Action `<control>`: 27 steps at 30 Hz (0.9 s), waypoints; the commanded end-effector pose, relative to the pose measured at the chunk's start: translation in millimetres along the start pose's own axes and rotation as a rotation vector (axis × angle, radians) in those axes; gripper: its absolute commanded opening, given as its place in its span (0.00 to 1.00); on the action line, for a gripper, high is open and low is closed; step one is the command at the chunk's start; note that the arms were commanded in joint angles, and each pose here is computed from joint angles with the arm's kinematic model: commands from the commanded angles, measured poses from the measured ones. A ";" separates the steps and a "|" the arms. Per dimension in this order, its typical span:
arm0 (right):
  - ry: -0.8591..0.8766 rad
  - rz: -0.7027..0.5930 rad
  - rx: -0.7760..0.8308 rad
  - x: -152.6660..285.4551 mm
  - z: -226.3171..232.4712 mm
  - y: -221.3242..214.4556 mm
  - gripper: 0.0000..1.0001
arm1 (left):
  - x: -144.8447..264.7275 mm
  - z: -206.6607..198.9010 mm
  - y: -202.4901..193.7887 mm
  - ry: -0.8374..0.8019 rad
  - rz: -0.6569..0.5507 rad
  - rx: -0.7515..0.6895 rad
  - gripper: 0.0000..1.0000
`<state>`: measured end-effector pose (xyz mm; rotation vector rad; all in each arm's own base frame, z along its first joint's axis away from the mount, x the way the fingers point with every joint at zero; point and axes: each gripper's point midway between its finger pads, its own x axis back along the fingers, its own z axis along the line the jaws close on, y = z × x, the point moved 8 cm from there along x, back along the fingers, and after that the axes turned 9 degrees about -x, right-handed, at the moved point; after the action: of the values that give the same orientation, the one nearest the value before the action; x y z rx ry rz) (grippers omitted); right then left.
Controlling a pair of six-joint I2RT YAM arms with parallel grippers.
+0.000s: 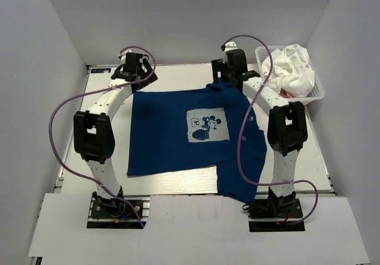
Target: Fold and stack the t-shirts
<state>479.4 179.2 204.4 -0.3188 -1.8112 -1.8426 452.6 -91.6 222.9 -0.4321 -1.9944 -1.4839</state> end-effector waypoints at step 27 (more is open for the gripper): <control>0.198 -0.117 -0.367 -143.5 12.6 -14.8 0.90 | -47.8 41.0 -174.4 0.009 0.562 -0.169 1.00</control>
<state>554.3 207.9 87.8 -0.3403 -1.4204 -2.0396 387.6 -105.9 96.5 -0.8957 -1.7148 -1.3267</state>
